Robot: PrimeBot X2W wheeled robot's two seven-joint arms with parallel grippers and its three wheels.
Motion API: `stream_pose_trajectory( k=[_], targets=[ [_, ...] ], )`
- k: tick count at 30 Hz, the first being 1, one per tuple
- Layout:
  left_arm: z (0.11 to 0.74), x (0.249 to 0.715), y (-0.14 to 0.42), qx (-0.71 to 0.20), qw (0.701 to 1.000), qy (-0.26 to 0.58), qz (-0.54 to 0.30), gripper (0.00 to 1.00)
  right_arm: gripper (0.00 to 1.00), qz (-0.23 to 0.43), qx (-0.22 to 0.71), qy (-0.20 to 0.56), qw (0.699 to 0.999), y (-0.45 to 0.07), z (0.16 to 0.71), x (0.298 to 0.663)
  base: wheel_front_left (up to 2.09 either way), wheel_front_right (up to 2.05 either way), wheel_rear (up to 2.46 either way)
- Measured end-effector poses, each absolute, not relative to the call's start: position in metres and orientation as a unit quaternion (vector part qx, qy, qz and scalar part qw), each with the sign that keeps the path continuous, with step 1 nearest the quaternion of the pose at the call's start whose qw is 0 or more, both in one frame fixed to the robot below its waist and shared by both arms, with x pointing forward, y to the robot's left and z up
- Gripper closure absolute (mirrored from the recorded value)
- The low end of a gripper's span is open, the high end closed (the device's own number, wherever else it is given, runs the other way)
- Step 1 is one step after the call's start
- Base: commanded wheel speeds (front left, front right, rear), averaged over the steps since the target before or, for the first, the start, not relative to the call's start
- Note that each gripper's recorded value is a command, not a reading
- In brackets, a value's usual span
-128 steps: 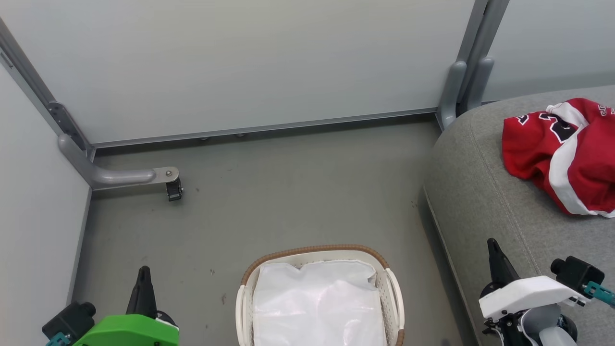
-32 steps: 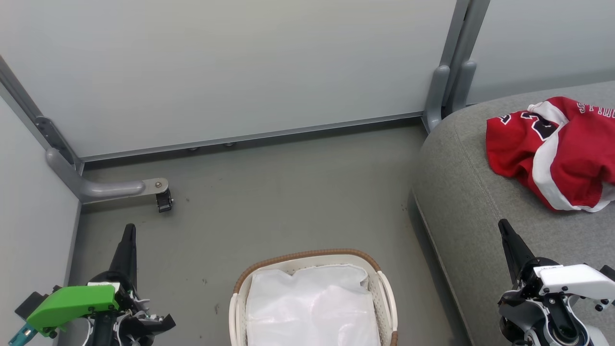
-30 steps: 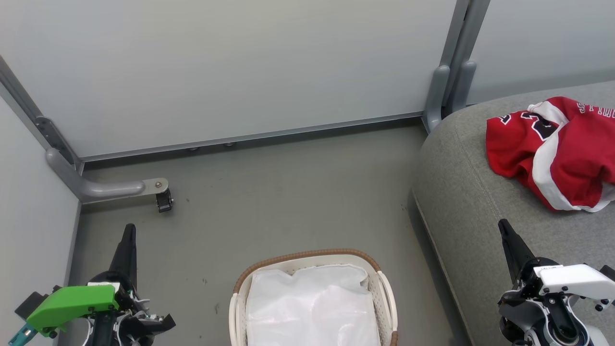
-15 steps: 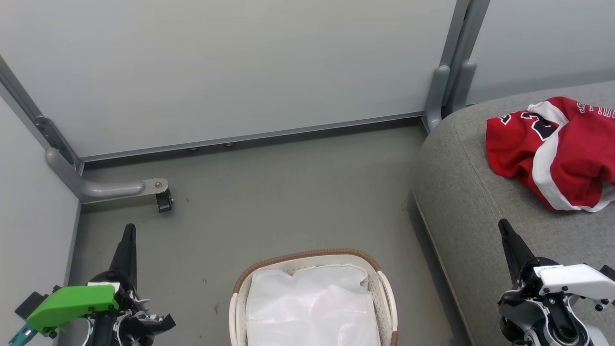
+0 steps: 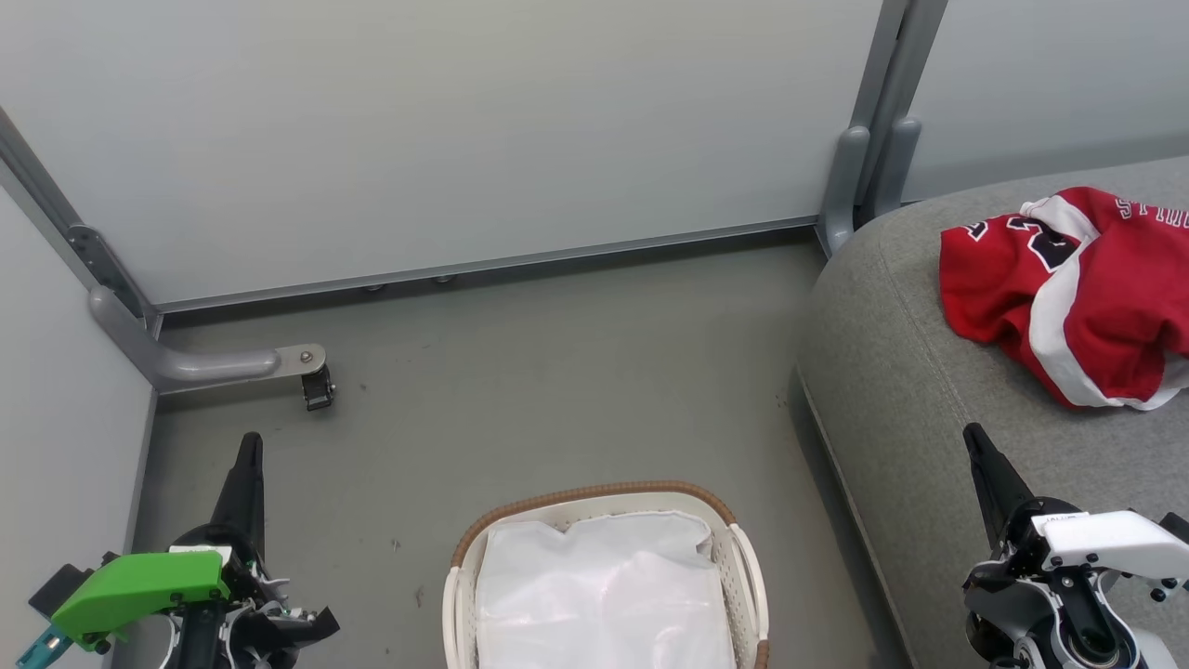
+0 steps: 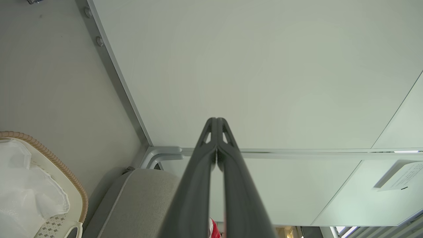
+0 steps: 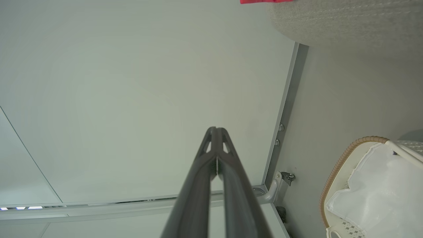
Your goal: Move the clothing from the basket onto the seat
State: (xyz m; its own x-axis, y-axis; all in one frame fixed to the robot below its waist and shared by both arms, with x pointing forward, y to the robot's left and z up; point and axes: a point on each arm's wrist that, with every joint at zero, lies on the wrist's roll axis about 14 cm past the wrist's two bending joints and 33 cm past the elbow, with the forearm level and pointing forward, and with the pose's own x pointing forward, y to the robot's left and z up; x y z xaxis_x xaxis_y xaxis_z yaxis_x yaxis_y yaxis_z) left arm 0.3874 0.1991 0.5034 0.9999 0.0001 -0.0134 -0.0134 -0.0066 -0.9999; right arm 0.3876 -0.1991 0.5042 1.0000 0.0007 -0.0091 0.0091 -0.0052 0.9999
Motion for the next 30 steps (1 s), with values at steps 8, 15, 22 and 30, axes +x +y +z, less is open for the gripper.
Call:
stream_pose_trajectory(
  k=[8, 15, 22, 30],
  targets=[
    [0.5034, 0.3874, 0.1991, -0.709, 0.705, 0.005, 0.005, 1.0, 1.0, -0.003, 0.709, 0.003, 0.705, -0.1991, 0.5043, 0.3876, 0.0, 0.0, 0.0],
    [0.5035, 0.3874, 0.1991, -0.709, 0.705, 0.005, 0.005, 1.0, 1.0, -0.003, 0.709, 0.003, 0.705, -0.1991, 0.5043, 0.3876, 0.0, 0.0, 0.0],
    [0.5034, 0.3874, 0.1991, -0.709, 0.705, 0.005, 0.005, 1.0, 1.0, -0.003, 0.709, 0.003, 0.705, -0.1991, 0.5043, 0.3877, 0.0, 0.0, 0.0],
    [0.5035, 0.3874, 0.1991, -0.709, 0.705, 0.005, 0.005, 1.0, 1.0, -0.003, 0.709, 0.003, 0.705, -0.1991, 0.5043, 0.3876, 0.0, 0.0, 0.0]
  ],
)
